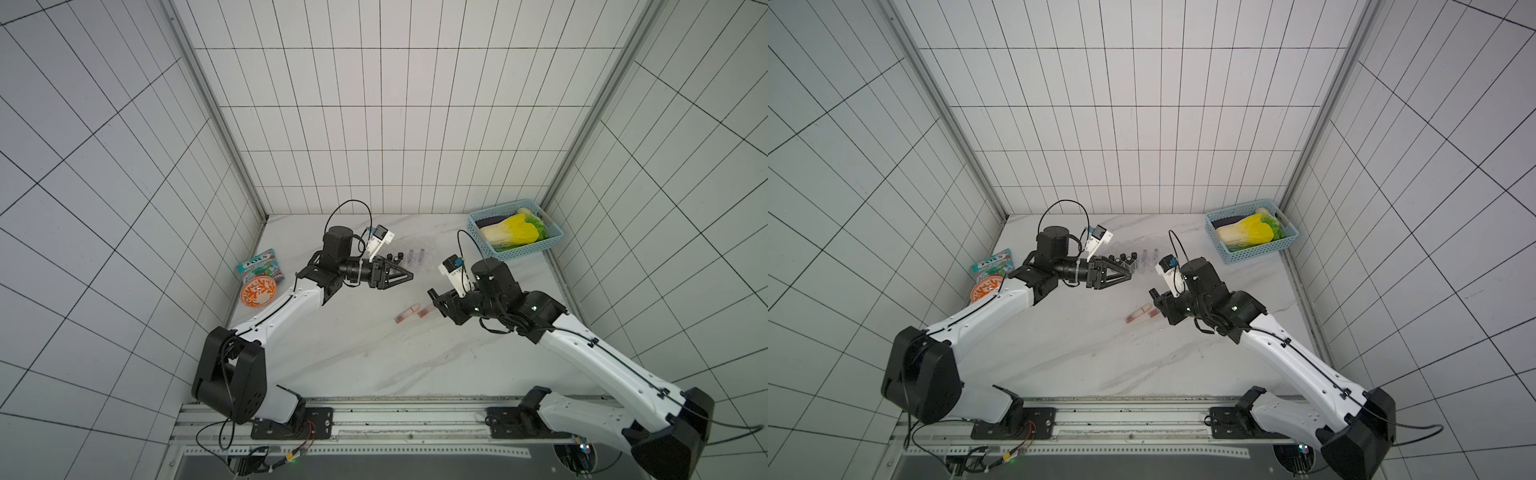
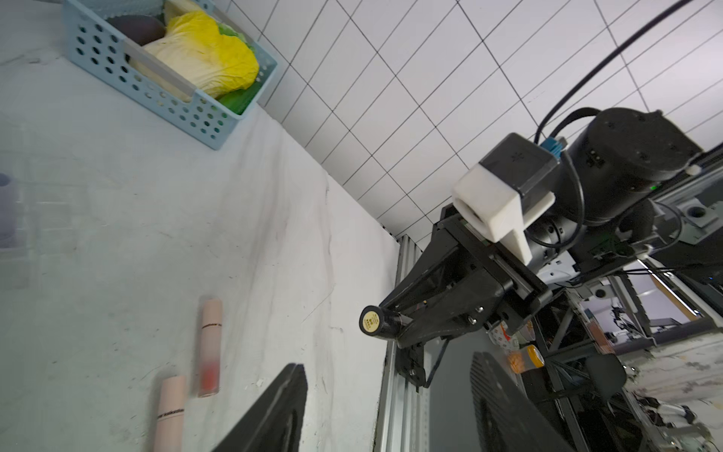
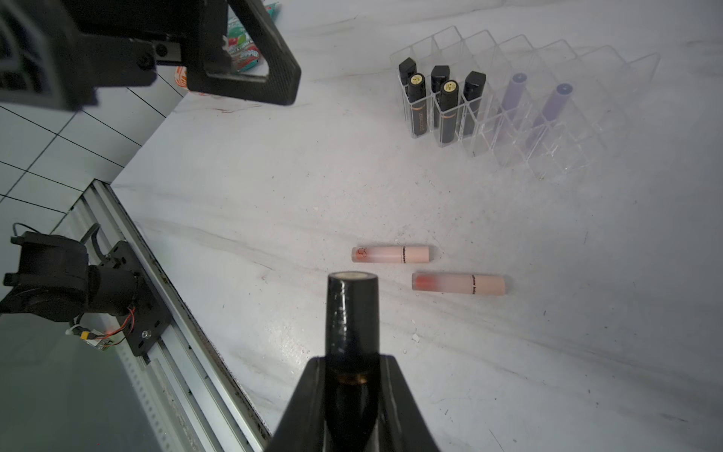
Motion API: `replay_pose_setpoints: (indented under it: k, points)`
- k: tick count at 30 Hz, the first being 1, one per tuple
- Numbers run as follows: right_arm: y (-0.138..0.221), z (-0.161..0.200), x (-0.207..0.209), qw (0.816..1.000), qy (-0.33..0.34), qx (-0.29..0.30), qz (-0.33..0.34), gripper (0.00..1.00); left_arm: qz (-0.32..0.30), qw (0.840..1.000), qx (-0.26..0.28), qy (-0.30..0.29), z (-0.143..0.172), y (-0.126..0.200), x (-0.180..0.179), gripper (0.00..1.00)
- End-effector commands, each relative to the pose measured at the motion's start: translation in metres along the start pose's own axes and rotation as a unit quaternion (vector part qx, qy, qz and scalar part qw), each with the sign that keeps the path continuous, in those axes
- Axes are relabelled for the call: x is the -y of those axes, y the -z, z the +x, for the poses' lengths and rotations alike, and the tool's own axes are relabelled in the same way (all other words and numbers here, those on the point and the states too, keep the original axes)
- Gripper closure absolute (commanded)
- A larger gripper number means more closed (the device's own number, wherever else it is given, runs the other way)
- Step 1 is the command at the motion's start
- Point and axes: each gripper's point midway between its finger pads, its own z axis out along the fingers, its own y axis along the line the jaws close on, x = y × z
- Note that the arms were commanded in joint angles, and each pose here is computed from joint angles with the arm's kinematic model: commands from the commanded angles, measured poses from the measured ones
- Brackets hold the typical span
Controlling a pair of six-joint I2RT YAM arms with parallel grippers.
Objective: Arrange the lipsticks in the organizer
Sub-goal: Place the lipstick in the storage box.
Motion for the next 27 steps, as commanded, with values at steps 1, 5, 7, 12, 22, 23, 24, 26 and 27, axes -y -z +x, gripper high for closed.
replay_pose_setpoints:
  k: [1,5,7,12,22,23,24,26,27]
  points:
    - [0.015,-0.015,-0.010,0.999,-0.006,0.027,-0.023,0.85,0.062,0.997,-0.010,-0.034,-0.004,-0.003,0.034,0.33]
    - [0.025,-0.024,-0.021,0.998,-0.007,0.049,-0.049,0.85,0.068,0.997,-0.021,-0.031,0.000,-0.012,0.035,0.32]
    - [0.028,-0.027,-0.026,0.996,-0.007,0.057,-0.062,0.85,0.071,0.997,-0.028,-0.031,0.002,-0.018,0.035,0.35]
    - [0.035,-0.033,-0.031,0.995,-0.005,0.077,-0.070,0.85,0.085,0.995,-0.045,-0.036,0.011,-0.034,0.043,0.43]
    - [0.041,-0.038,-0.035,0.993,-0.007,0.092,-0.080,0.85,0.096,0.993,-0.057,-0.040,0.014,-0.047,0.049,0.66]
    - [0.041,-0.038,-0.035,0.992,-0.007,0.092,-0.081,0.85,0.097,0.993,-0.058,-0.041,0.014,-0.047,0.050,0.68]
    - [0.040,-0.038,-0.035,0.992,-0.008,0.092,-0.082,0.85,0.098,0.993,-0.059,-0.041,0.015,-0.048,0.050,0.70]
    - [0.041,-0.039,-0.036,0.992,-0.007,0.094,-0.085,0.85,0.100,0.992,-0.062,-0.040,0.016,-0.051,0.050,0.70]
    - [0.040,-0.039,-0.037,0.992,-0.008,0.093,-0.086,0.84,0.100,0.992,-0.063,-0.040,0.016,-0.052,0.050,0.70]
